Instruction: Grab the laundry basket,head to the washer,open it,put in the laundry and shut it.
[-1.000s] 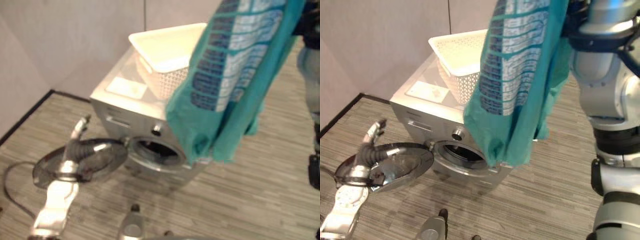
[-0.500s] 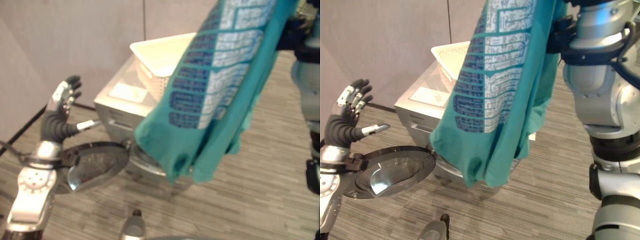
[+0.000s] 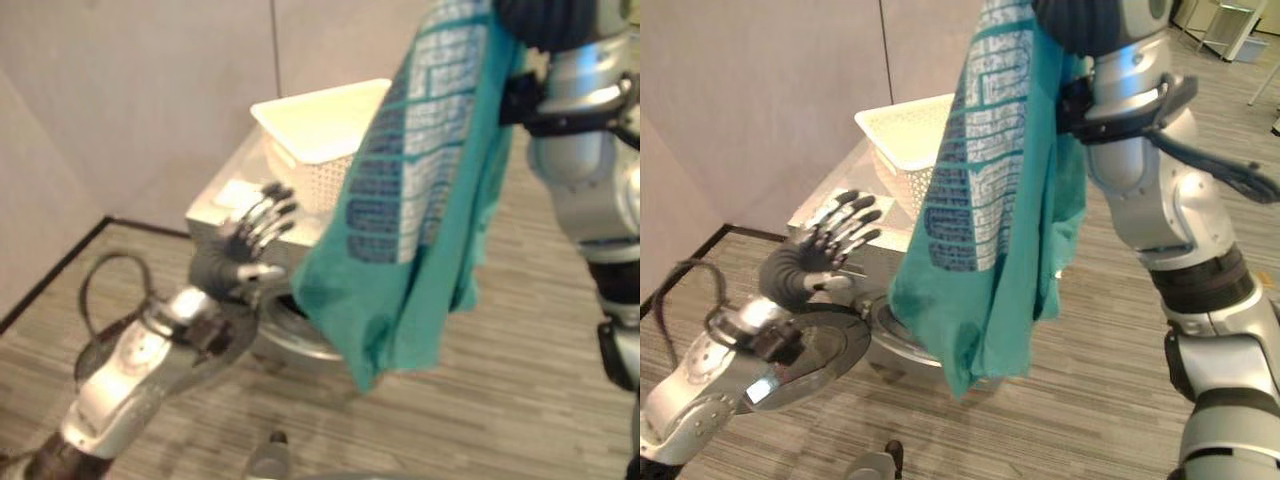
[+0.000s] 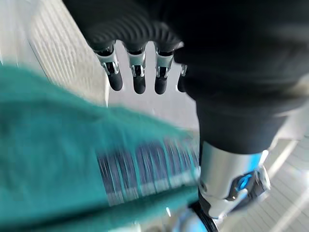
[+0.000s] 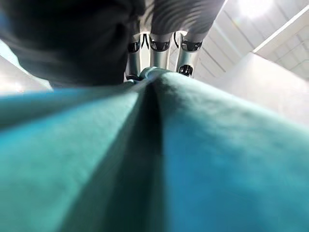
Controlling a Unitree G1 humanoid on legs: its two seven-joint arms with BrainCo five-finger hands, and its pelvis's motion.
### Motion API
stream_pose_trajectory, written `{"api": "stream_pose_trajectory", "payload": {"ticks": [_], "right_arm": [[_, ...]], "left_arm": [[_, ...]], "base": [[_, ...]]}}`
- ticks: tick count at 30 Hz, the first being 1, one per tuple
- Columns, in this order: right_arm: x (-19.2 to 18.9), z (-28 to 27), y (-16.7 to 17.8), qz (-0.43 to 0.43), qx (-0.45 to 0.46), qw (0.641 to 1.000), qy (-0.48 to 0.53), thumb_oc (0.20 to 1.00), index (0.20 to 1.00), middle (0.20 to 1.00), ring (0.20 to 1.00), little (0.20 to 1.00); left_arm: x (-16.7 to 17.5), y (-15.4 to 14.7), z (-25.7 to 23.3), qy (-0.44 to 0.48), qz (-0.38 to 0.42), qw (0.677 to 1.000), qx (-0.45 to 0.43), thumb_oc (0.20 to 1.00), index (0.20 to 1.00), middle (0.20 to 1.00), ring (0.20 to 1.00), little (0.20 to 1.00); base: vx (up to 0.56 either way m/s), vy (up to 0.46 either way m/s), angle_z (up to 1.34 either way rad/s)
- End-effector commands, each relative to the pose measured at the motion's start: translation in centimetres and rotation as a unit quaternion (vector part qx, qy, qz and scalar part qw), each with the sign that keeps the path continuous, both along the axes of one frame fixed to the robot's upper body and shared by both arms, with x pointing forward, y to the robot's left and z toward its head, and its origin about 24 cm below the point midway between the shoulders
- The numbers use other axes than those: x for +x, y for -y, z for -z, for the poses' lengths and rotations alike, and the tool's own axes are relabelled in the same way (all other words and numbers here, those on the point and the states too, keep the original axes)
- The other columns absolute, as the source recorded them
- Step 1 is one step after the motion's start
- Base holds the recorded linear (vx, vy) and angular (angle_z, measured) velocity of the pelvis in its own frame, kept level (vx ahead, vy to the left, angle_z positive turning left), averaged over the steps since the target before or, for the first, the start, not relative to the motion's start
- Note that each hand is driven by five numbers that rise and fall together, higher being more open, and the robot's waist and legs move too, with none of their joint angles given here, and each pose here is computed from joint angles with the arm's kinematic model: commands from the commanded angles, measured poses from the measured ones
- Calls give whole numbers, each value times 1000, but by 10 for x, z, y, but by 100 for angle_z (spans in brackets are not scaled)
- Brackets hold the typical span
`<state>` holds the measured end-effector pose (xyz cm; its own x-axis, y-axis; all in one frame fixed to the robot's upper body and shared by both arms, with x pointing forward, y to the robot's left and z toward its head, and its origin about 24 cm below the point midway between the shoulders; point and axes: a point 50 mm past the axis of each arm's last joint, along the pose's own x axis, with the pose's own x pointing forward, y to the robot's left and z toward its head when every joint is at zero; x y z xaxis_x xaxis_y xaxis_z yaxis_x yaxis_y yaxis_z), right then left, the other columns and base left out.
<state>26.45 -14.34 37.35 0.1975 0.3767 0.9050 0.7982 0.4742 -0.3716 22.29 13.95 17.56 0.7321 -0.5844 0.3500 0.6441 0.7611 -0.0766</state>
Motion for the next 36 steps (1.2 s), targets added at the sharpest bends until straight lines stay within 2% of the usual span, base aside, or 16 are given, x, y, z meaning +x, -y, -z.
{"api": "stream_pose_trajectory", "payload": {"ticks": [1, 3, 8, 16, 24, 36], "right_arm": [[-3, -16, 0, -15, 49, 998, 33, 200, 200, 200, 200, 200], [-3, -17, -1, -16, 51, 998, 35, 200, 200, 200, 200, 200], [-5, -25, -11, -39, 68, 996, 52, 200, 200, 200, 200, 200], [-7, -28, -12, -49, 83, 993, 60, 200, 200, 200, 200, 200], [-6, -31, -18, -68, 98, 991, 59, 200, 200, 200, 200, 200], [-7, -33, -15, -66, 98, 991, 62, 200, 200, 200, 200, 200]], "left_arm": [[3, -3, 7, -22, -13, 1000, -11, 1000, 1000, 1000, 1000, 1000], [5, 1, 7, -23, -7, 1000, -13, 1000, 1000, 1000, 1000, 1000], [19, 41, 6, -27, 51, 998, -35, 1000, 1000, 1000, 1000, 1000], [30, 62, -1, 4, 49, 997, -55, 1000, 1000, 1000, 1000, 1000], [35, 95, 10, -34, 100, 993, -51, 1000, 1000, 1000, 1000, 1000], [43, 98, 0, -13, 80, 995, -63, 1000, 1000, 1000, 1000, 1000]], "base": [[0, 0, 0], [-3, 0, -2], [0, 0, 0], [2, 4, -1], [2, 5, -2], [3, 0, -2]]}}
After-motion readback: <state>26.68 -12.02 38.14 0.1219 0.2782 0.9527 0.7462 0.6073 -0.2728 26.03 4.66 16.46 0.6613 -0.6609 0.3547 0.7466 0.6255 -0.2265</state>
